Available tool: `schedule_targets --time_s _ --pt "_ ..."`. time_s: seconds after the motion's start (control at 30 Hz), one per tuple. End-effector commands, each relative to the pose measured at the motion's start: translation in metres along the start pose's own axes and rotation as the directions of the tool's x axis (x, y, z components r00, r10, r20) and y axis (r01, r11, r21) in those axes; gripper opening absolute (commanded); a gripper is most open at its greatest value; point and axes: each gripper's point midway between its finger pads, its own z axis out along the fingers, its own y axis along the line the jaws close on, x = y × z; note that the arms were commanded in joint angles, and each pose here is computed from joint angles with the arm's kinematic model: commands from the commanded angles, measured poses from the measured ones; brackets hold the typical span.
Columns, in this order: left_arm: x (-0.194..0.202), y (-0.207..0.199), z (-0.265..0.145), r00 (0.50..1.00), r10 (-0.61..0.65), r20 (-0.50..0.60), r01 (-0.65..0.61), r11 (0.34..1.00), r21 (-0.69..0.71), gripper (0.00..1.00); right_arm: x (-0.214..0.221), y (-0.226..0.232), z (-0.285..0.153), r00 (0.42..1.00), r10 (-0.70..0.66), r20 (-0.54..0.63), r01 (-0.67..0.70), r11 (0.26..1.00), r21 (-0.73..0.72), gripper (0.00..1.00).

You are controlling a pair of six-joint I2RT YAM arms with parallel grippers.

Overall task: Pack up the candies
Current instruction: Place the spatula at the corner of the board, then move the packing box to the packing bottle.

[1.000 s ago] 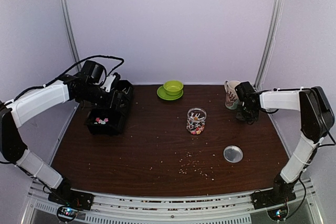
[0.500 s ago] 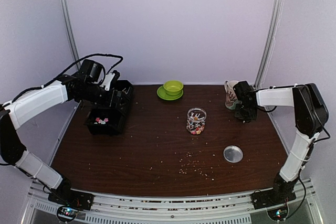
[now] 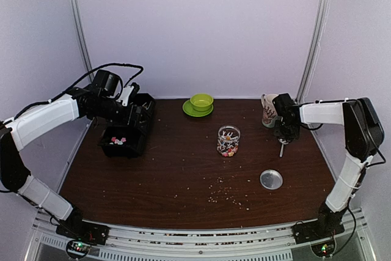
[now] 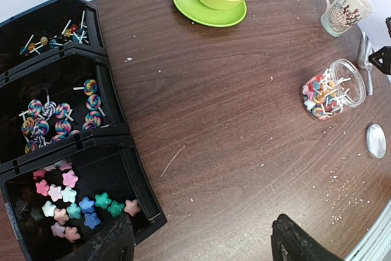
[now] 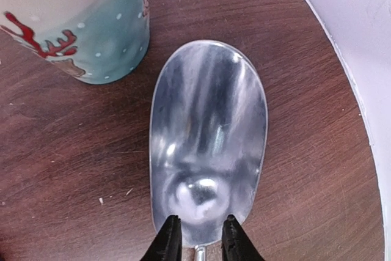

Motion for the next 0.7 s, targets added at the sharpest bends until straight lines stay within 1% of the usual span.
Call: schedule_targets --time_s 0.0,0.13,0.27,0.4,0.47,0.5,0.53,0.6,0.67 --pt "-0.007 -0.003 0.002 0.999 0.021 0.027 -0.021 1.0 0.011 0.79 -0.015 -0.006 -0.028 0.998 0.013 0.053 -0.01 0.999 -0.043 0.28" --pt "-0.007 -0.004 0.002 0.999 0.022 0.026 -0.022 1.0 0.014 0.8 -0.016 -0.007 -0.047 0.996 -0.017 0.082 0.022 0.998 -0.065 0.37" --pt "-0.007 -0.004 0.002 0.999 0.024 0.024 -0.024 1.0 0.013 0.8 -0.012 -0.004 -0.066 0.992 -0.053 0.115 0.064 0.993 -0.096 0.53" --pt "-0.007 -0.004 0.003 0.999 0.022 0.023 -0.023 1.0 0.015 0.8 -0.005 0.007 -0.086 0.987 -0.069 0.143 0.094 0.98 -0.173 0.57" --pt "-0.006 -0.003 0.003 1.0 0.021 0.022 -0.022 1.0 0.014 0.8 -0.004 0.019 -0.096 0.986 -0.066 0.156 0.104 0.963 -0.249 0.67" --pt "-0.006 -0.004 0.003 1.0 0.022 0.021 -0.022 1.0 0.014 0.8 -0.004 0.027 -0.102 0.985 -0.06 0.16 0.107 0.947 -0.303 0.78" --pt "-0.006 -0.004 0.003 1.0 0.021 0.021 -0.022 1.0 0.014 0.81 -0.004 0.036 -0.108 0.985 -0.057 0.163 0.112 0.928 -0.356 0.86" --pt "-0.006 -0.003 0.003 1.0 0.02 0.02 -0.02 1.0 0.013 0.81 -0.006 0.05 -0.118 0.986 -0.036 0.162 0.105 0.893 -0.438 0.92" --pt "-0.007 -0.003 0.002 1.0 0.022 0.022 -0.022 1.0 0.01 0.81 -0.011 0.063 -0.128 0.985 -0.016 0.17 0.102 0.857 -0.505 0.95"
